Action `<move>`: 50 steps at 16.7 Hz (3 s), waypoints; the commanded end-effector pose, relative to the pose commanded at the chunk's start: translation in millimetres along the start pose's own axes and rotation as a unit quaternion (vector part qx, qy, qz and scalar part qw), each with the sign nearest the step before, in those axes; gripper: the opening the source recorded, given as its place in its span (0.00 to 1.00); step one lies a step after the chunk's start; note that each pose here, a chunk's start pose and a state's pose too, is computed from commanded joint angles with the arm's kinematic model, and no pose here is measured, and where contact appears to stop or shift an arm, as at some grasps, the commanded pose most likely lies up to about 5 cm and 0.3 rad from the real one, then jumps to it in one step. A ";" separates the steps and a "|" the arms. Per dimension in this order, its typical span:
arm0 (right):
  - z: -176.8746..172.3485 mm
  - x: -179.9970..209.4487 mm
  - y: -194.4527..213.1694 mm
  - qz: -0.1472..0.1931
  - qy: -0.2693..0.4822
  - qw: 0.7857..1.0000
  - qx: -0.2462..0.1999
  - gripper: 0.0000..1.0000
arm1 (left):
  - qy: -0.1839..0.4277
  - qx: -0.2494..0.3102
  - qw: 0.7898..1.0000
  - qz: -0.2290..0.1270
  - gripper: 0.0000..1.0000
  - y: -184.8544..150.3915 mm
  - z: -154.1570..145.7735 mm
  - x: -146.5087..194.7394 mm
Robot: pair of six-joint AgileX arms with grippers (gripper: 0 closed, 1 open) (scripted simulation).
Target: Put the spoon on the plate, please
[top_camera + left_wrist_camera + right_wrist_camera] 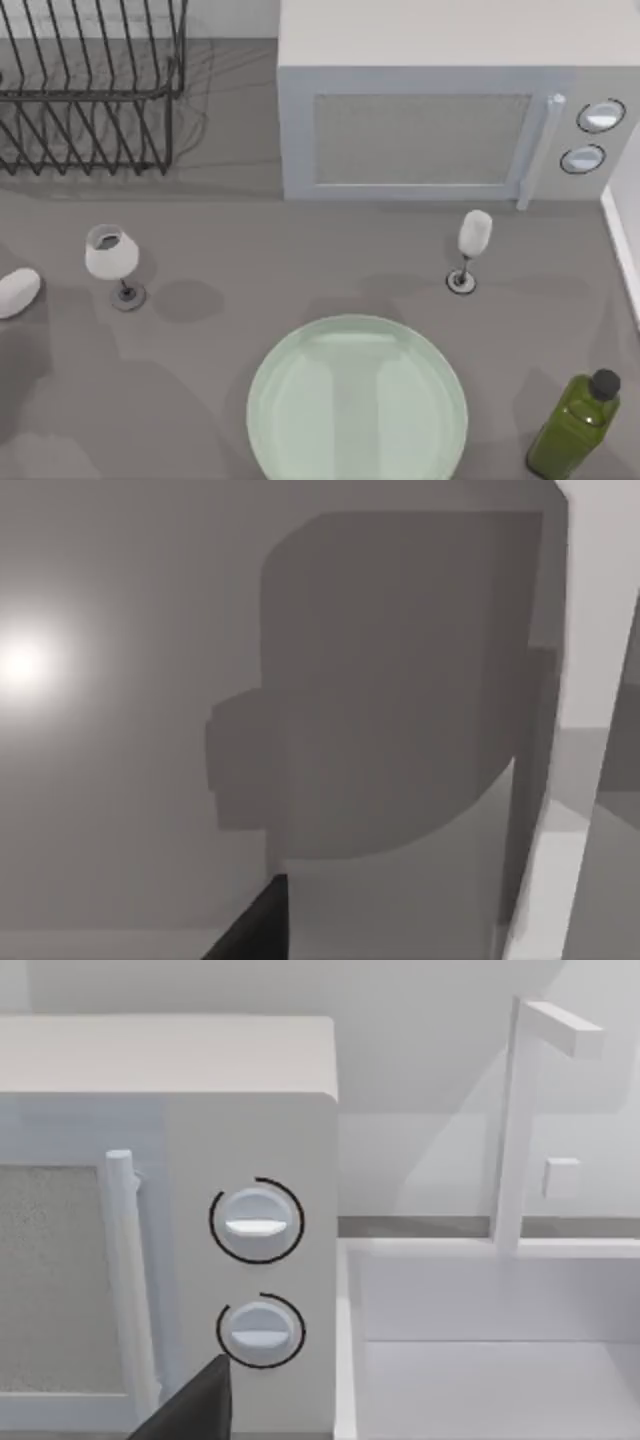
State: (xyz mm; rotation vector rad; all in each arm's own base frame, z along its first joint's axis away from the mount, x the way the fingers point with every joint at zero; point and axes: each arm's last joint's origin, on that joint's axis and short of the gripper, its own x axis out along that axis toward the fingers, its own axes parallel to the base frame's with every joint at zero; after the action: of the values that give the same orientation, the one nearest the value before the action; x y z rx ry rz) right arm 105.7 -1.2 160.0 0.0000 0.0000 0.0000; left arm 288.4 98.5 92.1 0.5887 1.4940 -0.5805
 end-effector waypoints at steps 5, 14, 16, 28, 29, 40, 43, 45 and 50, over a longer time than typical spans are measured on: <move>0.0 0.0 0.0 0.000 0.000 1.000 0.000 1.00 | 0.000 0.000 1.000 0.000 0.17 0.0 0.0 0.0; 0.0 0.0 0.0 0.000 0.000 1.000 0.000 1.00 | 0.000 0.000 1.000 0.000 0.00 0.0 0.0 0.0; 0.0 0.0 0.0 0.000 0.000 1.000 0.000 1.00 | -0.012 -0.009 1.000 -0.002 0.00 -2.8 0.1 -21.6; 0.0 0.0 0.0 0.000 0.000 1.000 0.000 1.00 | -0.012 -0.009 1.000 -0.002 0.00 -2.4 -0.3 -120.9; 0.0 0.0 0.0 0.000 0.000 1.000 0.000 1.00 | -0.012 -0.009 1.000 -0.002 0.00 -2.5 -0.4 -121.6; 0.0 0.0 0.0 0.000 0.000 1.000 0.000 1.00 | -0.019 -0.093 0.993 0.066 0.00 -3.7 34.1 -143.2; 0.0 0.0 0.0 0.000 0.000 1.000 0.000 1.00 | -0.038 -0.177 0.979 0.096 0.00 -14.7 66.3 -156.1; 0.0 0.0 0.0 0.000 0.000 1.000 0.000 1.00 | -0.055 -0.249 0.961 0.105 0.00 -28.0 91.2 -161.7; 0.0 0.0 0.0 0.000 0.000 1.000 0.000 1.00 | -0.089 -0.468 0.876 0.080 0.00 -85.2 156.4 -162.5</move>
State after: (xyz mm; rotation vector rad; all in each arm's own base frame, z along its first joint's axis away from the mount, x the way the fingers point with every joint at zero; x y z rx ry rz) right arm 105.7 -1.2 160.0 0.0000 0.0000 0.0000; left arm 345.5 -71.3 253.5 -0.1072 1.3374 0.2460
